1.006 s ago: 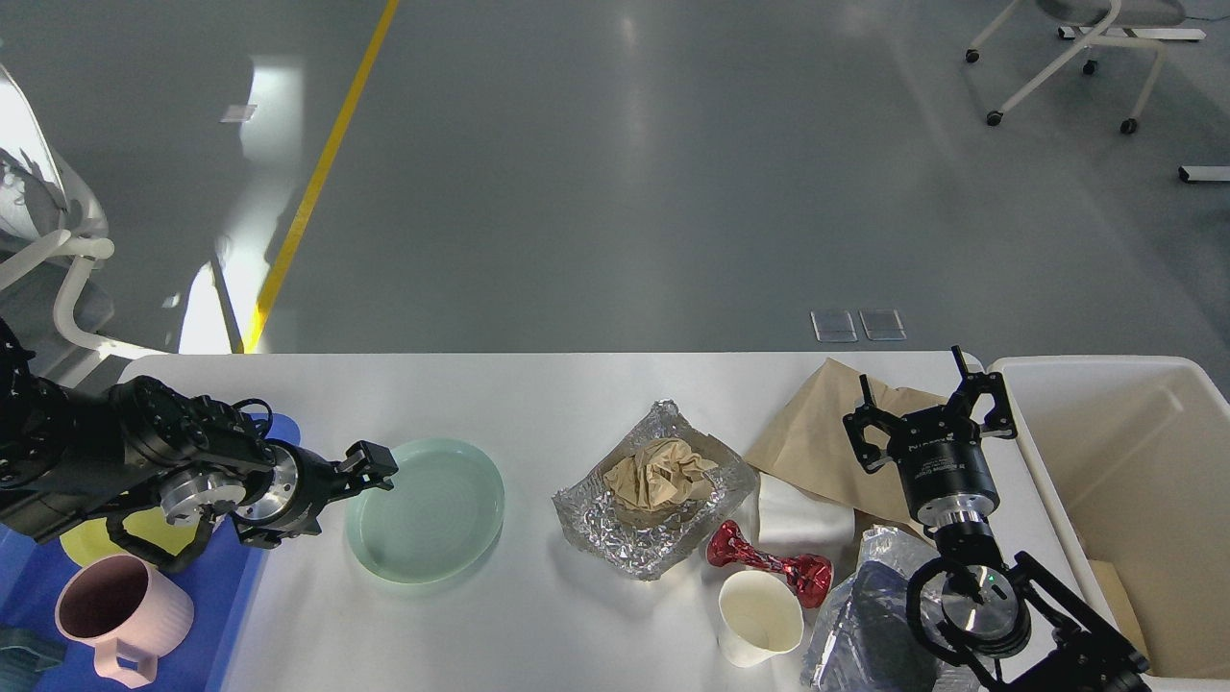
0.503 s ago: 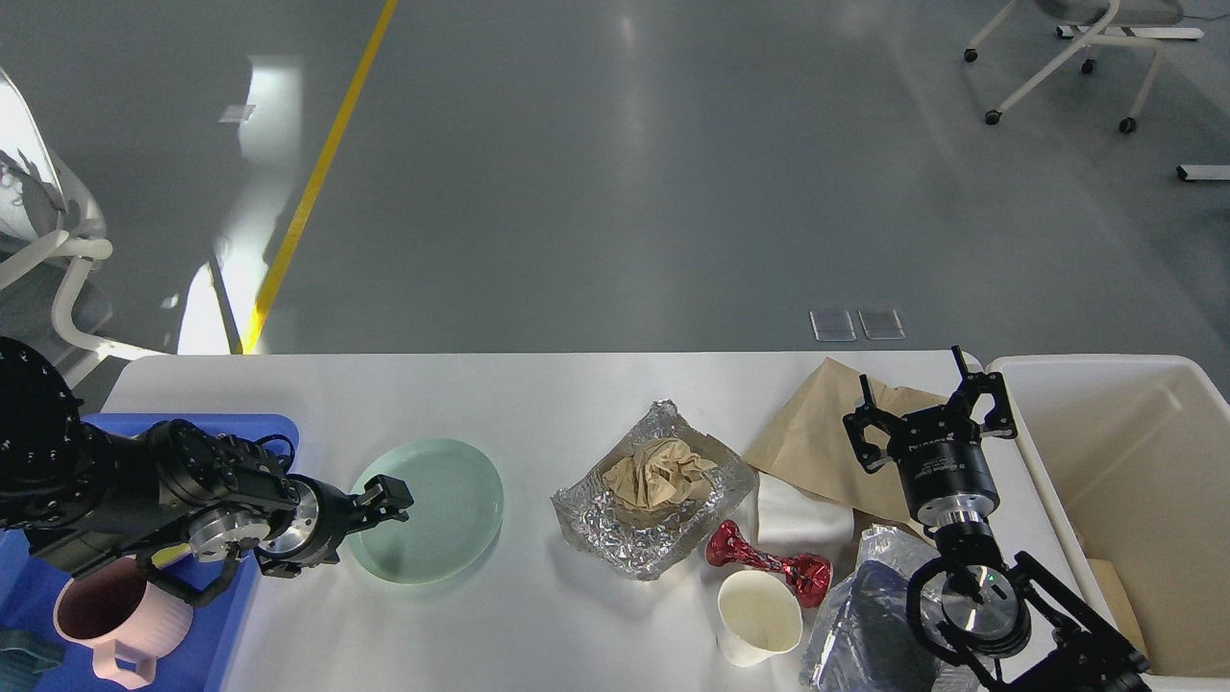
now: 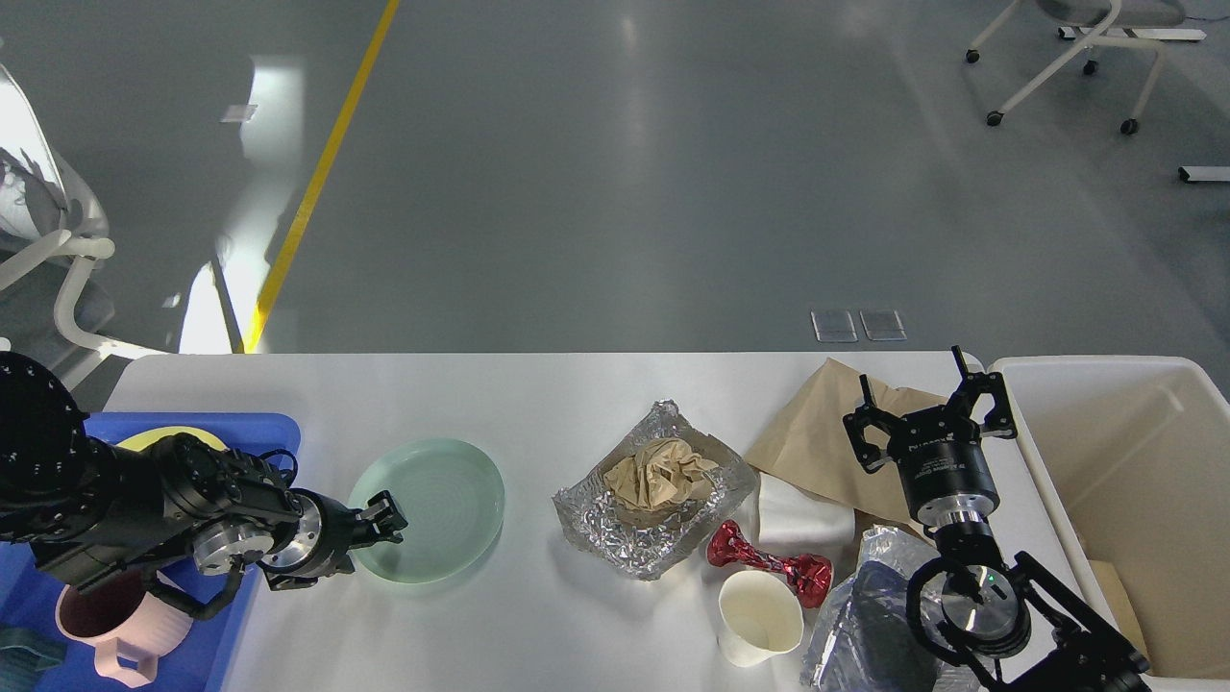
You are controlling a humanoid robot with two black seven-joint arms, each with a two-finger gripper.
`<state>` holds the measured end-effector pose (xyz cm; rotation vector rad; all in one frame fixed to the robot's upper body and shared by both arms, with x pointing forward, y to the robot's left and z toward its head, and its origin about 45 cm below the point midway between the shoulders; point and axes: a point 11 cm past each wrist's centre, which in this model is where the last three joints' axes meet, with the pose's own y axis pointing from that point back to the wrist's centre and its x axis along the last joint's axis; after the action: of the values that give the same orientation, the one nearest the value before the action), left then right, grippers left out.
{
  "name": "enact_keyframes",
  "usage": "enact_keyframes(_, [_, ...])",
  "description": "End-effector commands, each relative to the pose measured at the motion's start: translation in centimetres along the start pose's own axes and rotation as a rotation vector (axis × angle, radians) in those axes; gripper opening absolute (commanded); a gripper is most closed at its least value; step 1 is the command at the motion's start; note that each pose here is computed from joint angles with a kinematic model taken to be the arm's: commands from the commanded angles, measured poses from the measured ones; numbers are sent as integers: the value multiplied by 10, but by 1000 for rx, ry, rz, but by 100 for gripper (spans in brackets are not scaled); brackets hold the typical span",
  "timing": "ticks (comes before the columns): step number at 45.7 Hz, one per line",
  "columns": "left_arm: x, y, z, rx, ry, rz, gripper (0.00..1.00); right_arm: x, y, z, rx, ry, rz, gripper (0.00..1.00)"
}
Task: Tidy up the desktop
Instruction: 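Close the left gripper on the pale green plate rim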
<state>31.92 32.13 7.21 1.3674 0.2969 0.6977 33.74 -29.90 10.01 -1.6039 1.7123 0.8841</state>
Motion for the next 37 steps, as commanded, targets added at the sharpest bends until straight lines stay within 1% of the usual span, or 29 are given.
enact_keyframes(1, [0, 0, 0, -3, 12, -3, 50, 0, 0, 0, 0, 0, 0, 100])
enact_keyframes(6, [1, 0, 0, -5, 19, -4, 43, 0, 0, 0, 0, 0, 0, 100])
enact_keyframes(13, [1, 1, -1, -3, 21, -5, 41, 0, 0, 0, 0, 1, -1, 100])
enact_keyframes(19, [1, 1, -1, -3, 25, -5, 33, 0, 0, 0, 0, 0, 0, 100])
enact_keyframes(26, [2, 1, -3, -3, 67, -2, 27, 1, 0, 0, 0, 1, 1, 100])
enact_keyframes(37, [4, 2, -4, -3, 91, 2, 25, 1, 0, 0, 0, 1, 1, 100])
